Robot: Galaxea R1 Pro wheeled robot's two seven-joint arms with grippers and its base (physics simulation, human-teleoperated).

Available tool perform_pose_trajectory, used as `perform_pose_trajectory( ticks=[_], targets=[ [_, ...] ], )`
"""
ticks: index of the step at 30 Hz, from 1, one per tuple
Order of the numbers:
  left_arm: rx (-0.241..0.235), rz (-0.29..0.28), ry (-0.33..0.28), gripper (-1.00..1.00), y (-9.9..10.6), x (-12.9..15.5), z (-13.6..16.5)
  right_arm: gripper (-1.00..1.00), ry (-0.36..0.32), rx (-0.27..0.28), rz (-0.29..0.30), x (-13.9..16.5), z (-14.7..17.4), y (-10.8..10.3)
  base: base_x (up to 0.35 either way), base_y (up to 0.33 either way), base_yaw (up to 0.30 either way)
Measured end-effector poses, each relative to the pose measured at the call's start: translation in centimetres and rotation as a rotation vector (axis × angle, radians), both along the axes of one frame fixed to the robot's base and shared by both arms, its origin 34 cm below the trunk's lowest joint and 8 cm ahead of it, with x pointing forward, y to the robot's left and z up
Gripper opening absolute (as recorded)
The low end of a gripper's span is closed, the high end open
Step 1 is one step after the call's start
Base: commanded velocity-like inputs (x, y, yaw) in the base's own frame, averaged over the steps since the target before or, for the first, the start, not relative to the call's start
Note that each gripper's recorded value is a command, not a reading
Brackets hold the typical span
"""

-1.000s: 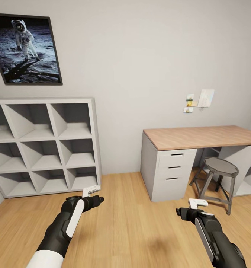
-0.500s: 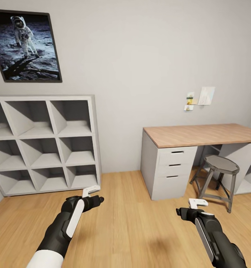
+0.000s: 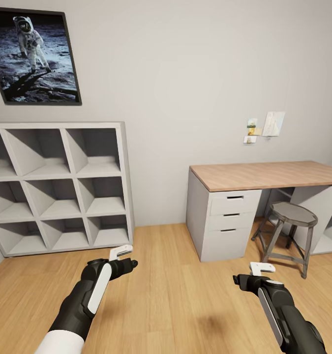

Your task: Attach the digital camera to the camera tripod in the bedroom.

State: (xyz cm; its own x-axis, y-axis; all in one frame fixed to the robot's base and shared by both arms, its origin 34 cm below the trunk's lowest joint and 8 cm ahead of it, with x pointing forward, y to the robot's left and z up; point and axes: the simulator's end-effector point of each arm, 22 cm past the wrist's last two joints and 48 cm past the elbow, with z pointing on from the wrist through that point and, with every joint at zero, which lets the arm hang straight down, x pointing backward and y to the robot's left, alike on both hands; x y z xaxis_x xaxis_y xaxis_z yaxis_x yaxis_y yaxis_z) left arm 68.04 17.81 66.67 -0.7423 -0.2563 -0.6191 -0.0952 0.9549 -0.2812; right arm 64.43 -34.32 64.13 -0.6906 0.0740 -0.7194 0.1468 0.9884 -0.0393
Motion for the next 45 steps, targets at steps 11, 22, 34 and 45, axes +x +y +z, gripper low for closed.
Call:
perform_pose_trajectory(
  ticks=[11, 22, 34, 45],
  targets=[
    [0.000, 0.000, 0.000, 1.00, 0.0, -0.4, -2.2, 1.00, -0.001, 0.000, 0.000, -0.4, -2.2, 0.0, 0.000, 0.000, 0.000],
    [0.013, 0.005, 0.006, 1.00, 0.5, -0.9, -4.8, 1.00, 0.001, 0.002, 0.003, -0.8, -4.6, 0.1, 0.000, 0.000, 0.000],
    [0.238, 0.192, 0.090, 1.00, 6.8, -2.8, -8.4, 1.00, -0.003, 0.057, 0.072, -1.1, -7.1, 2.0, 0.000, 0.000, 0.000],
    [0.264, 0.210, 0.104, 1.00, 7.5, -3.7, -11.0, 1.00, -0.001, 0.071, 0.086, -1.6, -9.7, 2.7, 0.000, 0.000, 0.000]
  ],
)
